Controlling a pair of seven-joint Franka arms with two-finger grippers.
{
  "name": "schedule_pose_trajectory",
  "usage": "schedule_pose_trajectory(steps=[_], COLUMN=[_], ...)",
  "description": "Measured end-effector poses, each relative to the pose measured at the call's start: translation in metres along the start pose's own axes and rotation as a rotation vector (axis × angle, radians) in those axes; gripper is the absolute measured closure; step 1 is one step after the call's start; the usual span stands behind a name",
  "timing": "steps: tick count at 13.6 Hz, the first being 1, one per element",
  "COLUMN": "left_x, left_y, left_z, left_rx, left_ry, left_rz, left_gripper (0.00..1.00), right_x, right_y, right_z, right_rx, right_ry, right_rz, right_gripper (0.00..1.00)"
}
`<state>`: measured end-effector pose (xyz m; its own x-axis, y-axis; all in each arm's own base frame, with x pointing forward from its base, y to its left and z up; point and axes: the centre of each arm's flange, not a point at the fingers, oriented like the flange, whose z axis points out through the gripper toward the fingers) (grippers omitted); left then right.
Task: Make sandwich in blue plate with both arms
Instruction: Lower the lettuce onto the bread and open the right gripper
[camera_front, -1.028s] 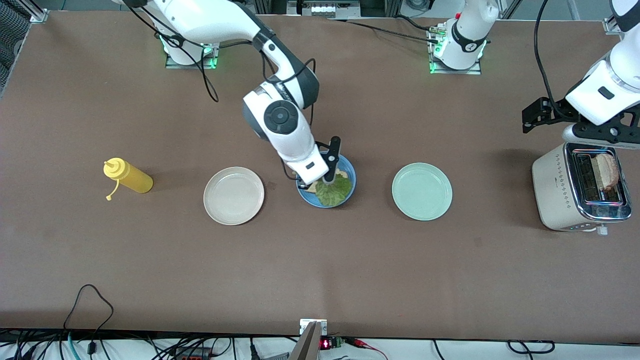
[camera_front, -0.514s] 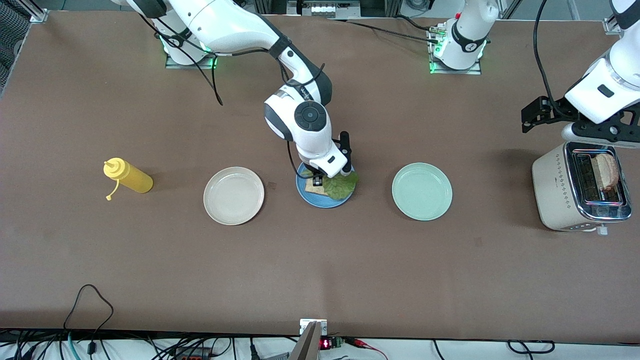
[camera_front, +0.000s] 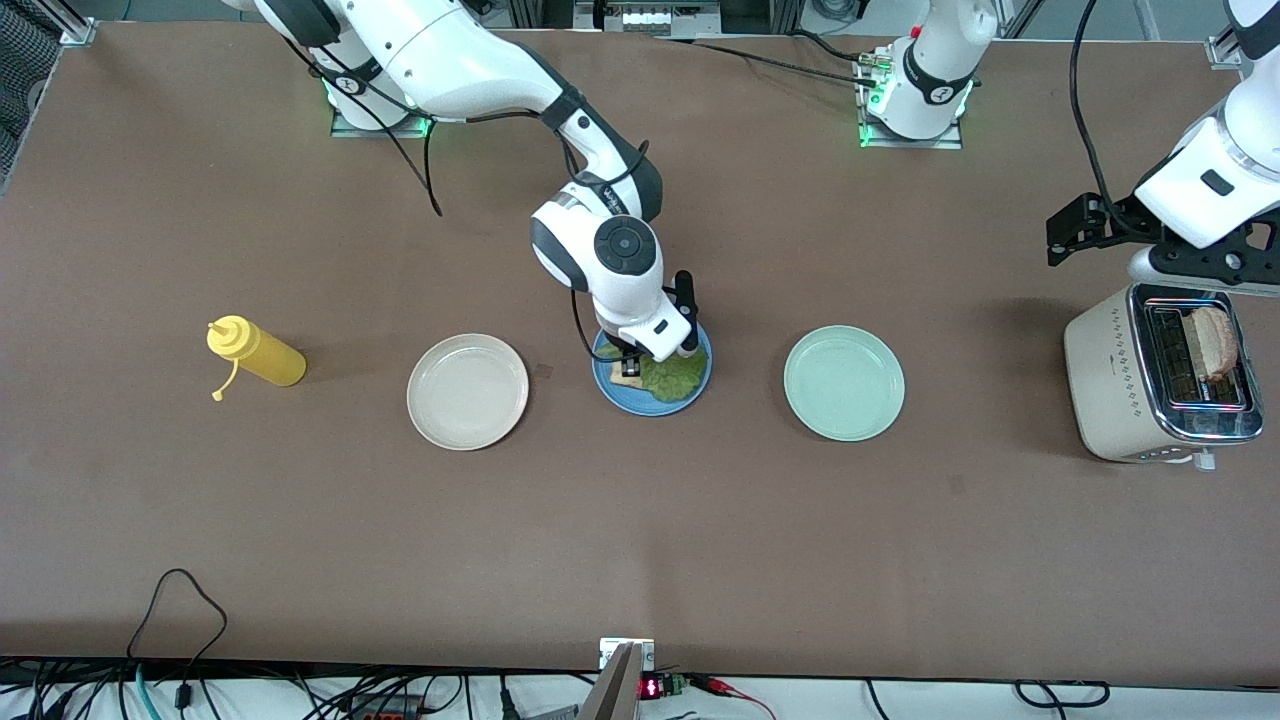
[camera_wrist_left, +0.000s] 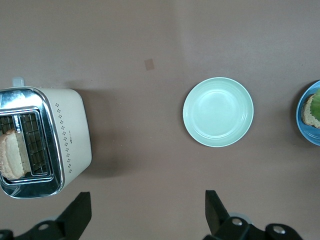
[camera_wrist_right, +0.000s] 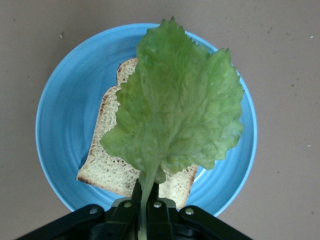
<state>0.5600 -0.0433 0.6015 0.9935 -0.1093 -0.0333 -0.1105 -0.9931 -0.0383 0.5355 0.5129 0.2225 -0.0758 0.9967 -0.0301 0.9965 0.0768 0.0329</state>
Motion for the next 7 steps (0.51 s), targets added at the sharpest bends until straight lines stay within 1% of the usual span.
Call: schedule_pose_trajectory(steps=[2,4,5,6,7], left_x=[-0.002,-0.002,-0.002,-0.002,-0.001], left_y=[0.000,0.000,0.000,0.000,0.000], left_z=[0.000,-0.002,-0.003,-0.004,-0.004], left_rx=[0.000,0.000,0.000,0.000,0.000], left_ry=[-0.012,-0.010,-0.008,-0.006,-0.005], left_rz=[0.000,0.000,0.000,-0.001,-0.001], left_gripper=[0.00,0.00,0.00,0.00,0.00], right_x=[0.000,-0.001,-0.001,0.000,0.002], right_y=[-0.001,-0.001,-0.002,-0.003,-0.006], right_z=[0.003,0.008,0.012,0.016,0.019], right_rx=[0.004,0.010,0.015,0.019,0.021], right_ry=[-0.004,-0.009,-0.012,-0.015,-0.017], right_rz=[-0.001,0.000,0.005,0.020,0.031], right_gripper=[0.95,0.95,0.92,0.92,0.86])
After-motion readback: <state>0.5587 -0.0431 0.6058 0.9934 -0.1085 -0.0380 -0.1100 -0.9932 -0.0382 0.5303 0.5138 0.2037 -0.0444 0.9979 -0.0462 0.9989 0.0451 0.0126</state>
